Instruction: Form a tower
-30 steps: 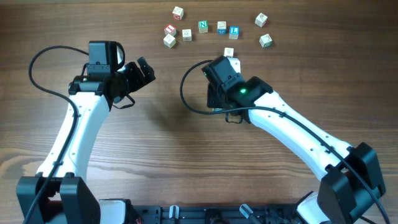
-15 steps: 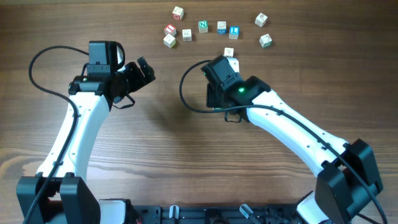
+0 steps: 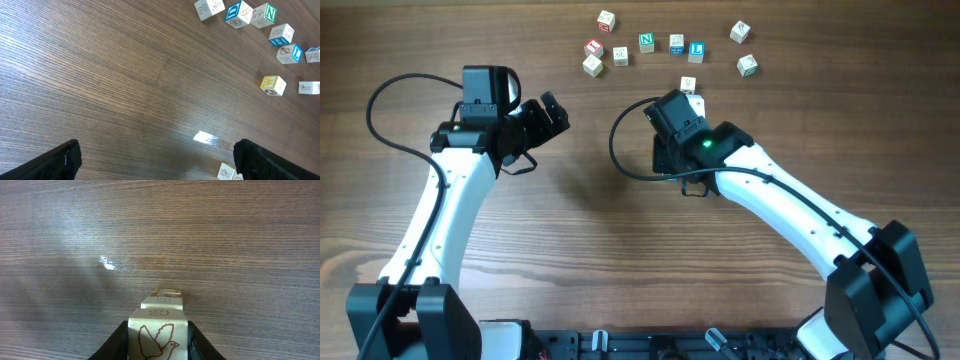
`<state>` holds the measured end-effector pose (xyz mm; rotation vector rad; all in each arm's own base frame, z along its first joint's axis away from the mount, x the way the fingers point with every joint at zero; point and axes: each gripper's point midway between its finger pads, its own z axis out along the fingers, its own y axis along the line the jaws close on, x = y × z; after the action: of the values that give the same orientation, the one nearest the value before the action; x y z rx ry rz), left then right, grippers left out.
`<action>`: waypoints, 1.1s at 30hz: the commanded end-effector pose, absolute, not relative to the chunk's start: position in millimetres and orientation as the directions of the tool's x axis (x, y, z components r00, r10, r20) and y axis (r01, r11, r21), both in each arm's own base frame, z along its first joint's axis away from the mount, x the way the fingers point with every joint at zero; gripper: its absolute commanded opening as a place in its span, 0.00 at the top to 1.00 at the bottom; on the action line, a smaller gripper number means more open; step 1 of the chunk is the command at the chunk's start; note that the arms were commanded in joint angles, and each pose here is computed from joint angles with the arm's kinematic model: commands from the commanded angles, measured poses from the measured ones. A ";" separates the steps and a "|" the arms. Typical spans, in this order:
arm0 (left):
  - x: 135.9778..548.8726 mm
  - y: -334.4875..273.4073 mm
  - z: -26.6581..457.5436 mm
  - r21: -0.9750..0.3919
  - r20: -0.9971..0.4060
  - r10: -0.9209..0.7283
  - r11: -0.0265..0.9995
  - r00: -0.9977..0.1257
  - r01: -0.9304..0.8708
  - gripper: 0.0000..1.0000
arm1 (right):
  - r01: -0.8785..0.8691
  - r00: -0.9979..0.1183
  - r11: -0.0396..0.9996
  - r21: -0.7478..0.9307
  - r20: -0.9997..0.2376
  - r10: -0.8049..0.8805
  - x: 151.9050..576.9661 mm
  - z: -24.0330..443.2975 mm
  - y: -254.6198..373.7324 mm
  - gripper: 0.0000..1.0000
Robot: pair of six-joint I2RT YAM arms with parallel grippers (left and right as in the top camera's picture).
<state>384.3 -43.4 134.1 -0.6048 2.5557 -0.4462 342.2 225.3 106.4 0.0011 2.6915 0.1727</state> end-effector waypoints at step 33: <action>383.8 -42.6 133.0 -0.405 -0.371 -0.488 0.851 -0.790 -0.335 0.00 | -0.031 -0.911 0.994 0.103 -0.412 0.014 342.7 94.2 223.7 0.59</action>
<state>384.3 -43.4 134.1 -0.6048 2.5557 -0.4462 343.3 226.1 102.1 -0.0103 2.6961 0.1651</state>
